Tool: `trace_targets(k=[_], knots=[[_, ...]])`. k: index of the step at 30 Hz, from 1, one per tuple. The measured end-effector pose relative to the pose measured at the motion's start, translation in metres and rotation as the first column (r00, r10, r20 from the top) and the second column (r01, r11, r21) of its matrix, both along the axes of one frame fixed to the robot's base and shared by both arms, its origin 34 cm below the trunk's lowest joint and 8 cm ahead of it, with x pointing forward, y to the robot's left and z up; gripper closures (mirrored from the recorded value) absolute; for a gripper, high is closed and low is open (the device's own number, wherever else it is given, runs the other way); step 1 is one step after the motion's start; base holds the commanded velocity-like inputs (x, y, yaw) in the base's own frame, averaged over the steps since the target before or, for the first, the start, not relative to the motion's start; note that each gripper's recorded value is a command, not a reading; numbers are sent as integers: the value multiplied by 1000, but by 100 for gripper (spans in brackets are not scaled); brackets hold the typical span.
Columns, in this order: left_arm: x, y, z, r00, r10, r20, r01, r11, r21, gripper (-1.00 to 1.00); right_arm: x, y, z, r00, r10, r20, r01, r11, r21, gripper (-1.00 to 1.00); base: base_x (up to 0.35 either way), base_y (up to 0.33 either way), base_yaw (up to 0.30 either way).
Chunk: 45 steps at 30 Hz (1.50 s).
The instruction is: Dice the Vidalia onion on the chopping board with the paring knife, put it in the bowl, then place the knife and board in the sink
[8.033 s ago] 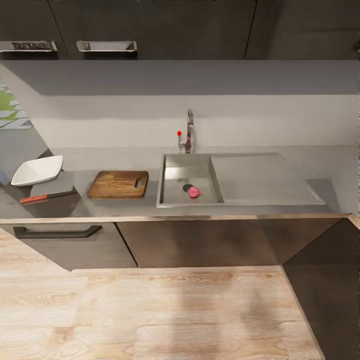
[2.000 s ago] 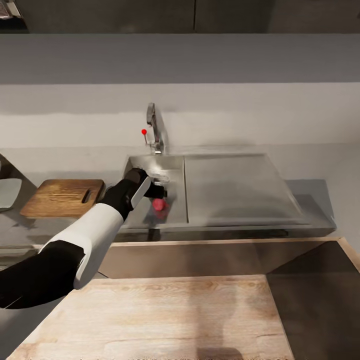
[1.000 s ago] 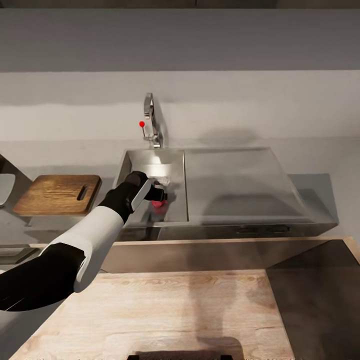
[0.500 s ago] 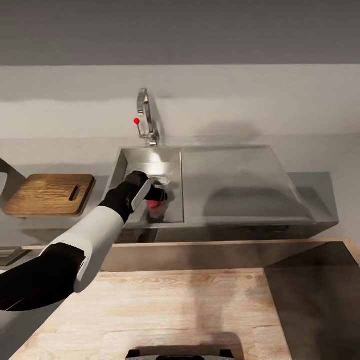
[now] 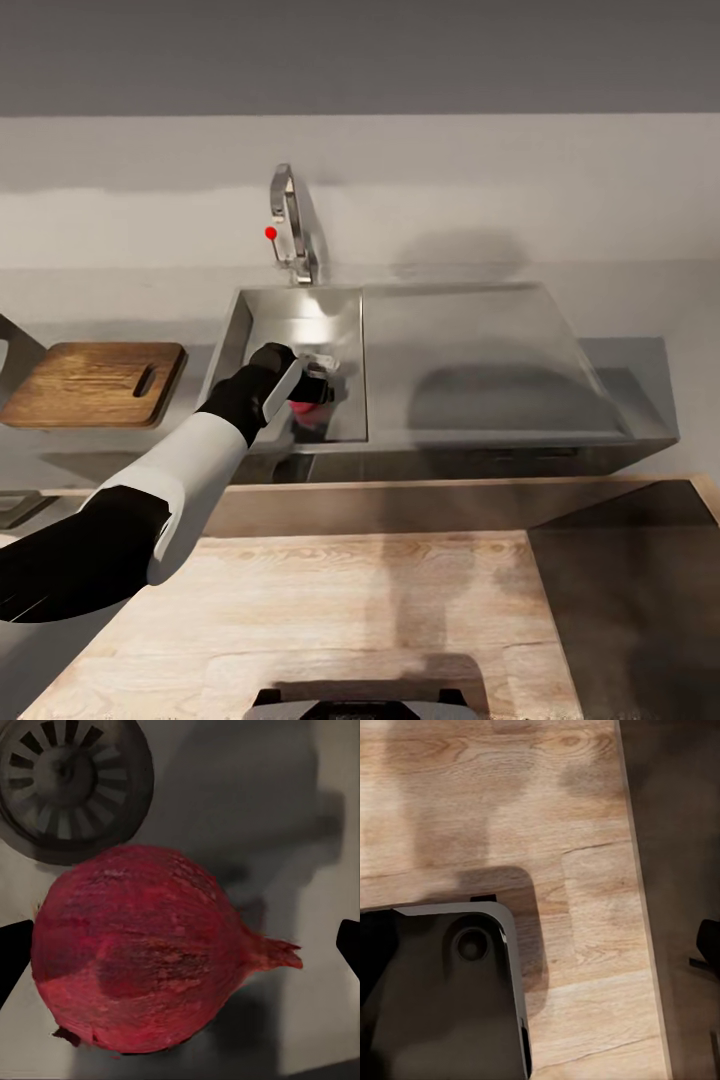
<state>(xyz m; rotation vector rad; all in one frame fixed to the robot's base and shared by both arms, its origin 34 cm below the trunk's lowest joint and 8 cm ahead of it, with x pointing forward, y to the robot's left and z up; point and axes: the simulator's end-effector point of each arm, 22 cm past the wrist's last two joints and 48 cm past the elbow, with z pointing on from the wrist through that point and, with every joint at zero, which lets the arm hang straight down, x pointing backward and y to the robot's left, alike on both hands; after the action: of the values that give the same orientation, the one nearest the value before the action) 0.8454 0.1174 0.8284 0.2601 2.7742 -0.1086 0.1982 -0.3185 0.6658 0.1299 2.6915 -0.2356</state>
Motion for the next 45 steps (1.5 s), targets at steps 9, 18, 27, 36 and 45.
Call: trace_targets(k=[9, 18, 27, 36, 45], knots=[[-1, 1, -6, 1000, 0, -6, 0, 1000, 1, -100, -3, 0, -1, 1000, 0, -8, 0, 1000, 0, -100, 0, 0, 0], [-1, 0, -6, 1000, 2, -7, -2, 1000, -3, 100, -3, 0, -1, 1000, 0, -9, 0, 1000, 0, -100, 0, 0, 0], [-2, 0, -7, 1000, 2, -9, -2, 1000, -3, 100, -3, 0, -1, 1000, 1, -9, -1, 1000, 0, -100, 0, 0, 0], [-3, 0, -8, 1000, 1, -9, -1, 1000, -3, 100, -3, 0, -1, 1000, 2, -9, -2, 1000, 0, -100, 0, 0, 0], [7, -7, 23, 1000, -18, 16, 19, 1000, -12, 100, -1, 0, 0, 1000, 2, -3, -2, 1000, 0, -100, 0, 0, 0]])
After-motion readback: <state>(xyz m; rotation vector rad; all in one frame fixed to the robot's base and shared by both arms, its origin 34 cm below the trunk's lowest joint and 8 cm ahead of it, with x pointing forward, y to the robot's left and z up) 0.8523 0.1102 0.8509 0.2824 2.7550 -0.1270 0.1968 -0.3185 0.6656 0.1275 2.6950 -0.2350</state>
